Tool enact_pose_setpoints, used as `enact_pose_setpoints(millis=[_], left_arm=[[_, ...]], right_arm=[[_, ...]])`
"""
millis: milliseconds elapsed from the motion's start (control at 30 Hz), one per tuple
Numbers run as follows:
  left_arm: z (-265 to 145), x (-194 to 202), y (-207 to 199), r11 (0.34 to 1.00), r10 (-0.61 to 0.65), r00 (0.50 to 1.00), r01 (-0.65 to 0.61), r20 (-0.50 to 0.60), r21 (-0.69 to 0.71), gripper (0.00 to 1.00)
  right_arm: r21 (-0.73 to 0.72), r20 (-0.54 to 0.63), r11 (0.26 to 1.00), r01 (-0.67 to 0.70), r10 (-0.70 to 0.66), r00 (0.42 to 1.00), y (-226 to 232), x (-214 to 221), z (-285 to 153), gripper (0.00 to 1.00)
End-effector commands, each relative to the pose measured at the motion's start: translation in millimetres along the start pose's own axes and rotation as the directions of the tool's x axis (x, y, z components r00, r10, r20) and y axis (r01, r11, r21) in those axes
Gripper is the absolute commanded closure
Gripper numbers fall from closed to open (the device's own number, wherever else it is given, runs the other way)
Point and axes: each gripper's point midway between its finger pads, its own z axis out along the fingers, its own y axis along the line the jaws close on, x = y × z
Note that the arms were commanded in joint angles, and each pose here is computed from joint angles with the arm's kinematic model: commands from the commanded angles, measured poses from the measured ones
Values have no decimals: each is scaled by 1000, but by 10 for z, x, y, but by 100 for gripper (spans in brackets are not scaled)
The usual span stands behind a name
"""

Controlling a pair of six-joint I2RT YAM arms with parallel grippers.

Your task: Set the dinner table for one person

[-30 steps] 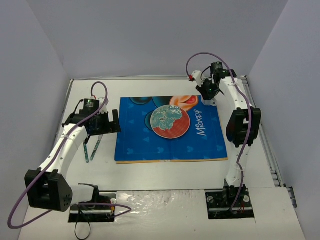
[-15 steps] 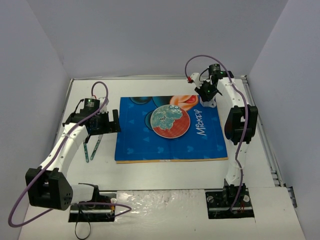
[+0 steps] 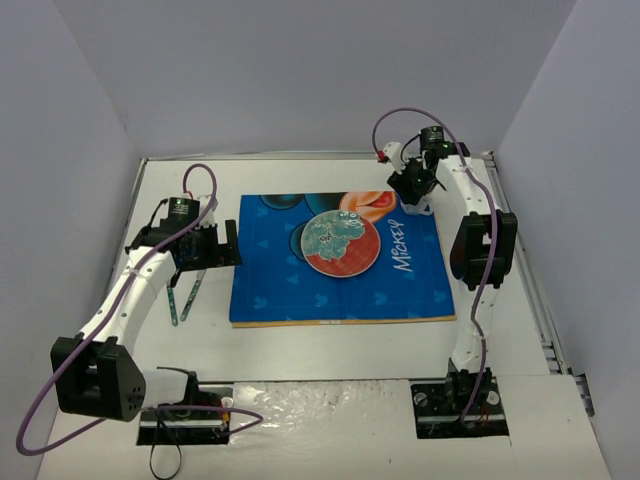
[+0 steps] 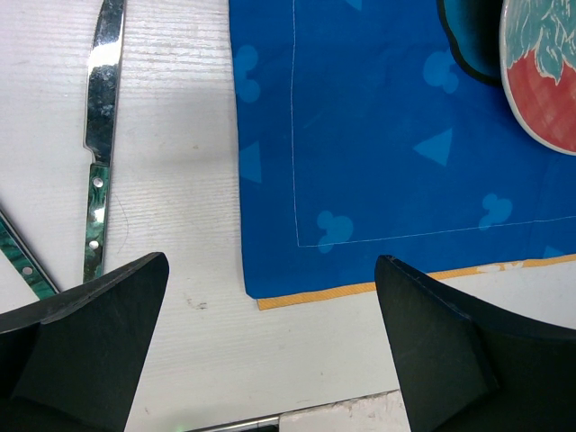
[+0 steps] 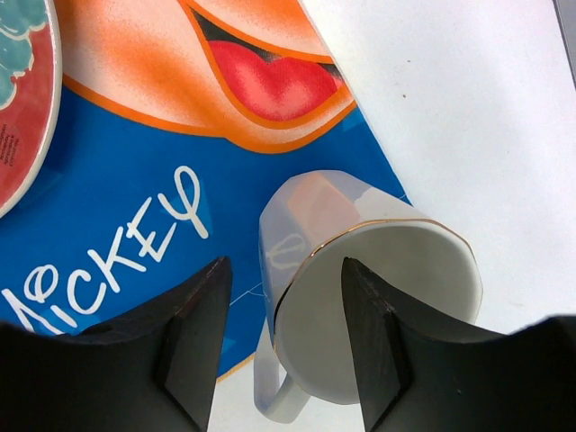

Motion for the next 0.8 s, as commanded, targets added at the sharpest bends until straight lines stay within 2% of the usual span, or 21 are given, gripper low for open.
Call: enact_pose_setpoints(millis=[0, 167, 333, 433, 533, 633, 767], left_arm=[[-153, -226, -78, 999, 29, 996, -31, 79, 16, 3], [-185, -231, -79, 999, 31, 996, -32, 85, 15, 3], [-163, -218, -42, 999, 36, 996, -36, 83, -2, 3], [-154, -210, -15, 999, 40, 996, -39, 83, -14, 3], [-151, -201, 47, 998, 40, 995, -36, 86, -47, 3], [-121, -149, 139, 995, 36, 996, -29, 76, -91, 4], [-54, -43, 293, 986, 37, 998, -30, 41, -162, 7]], right_arm=[[84, 75, 996, 19, -25, 997, -150, -252, -430, 49], [171, 82, 985, 3, -17, 996, -240, -352, -793, 40], [285, 112, 958, -27, -5, 994, -275, -468, -1380, 25], [342, 128, 938, -53, 9, 992, -261, -492, -1679, 20], [411, 193, 905, -111, 32, 981, -188, -549, -2105, 19], [438, 309, 873, -216, 80, 948, -70, -655, -2446, 15], [453, 509, 806, -380, 116, 853, 53, -828, -2928, 12]])
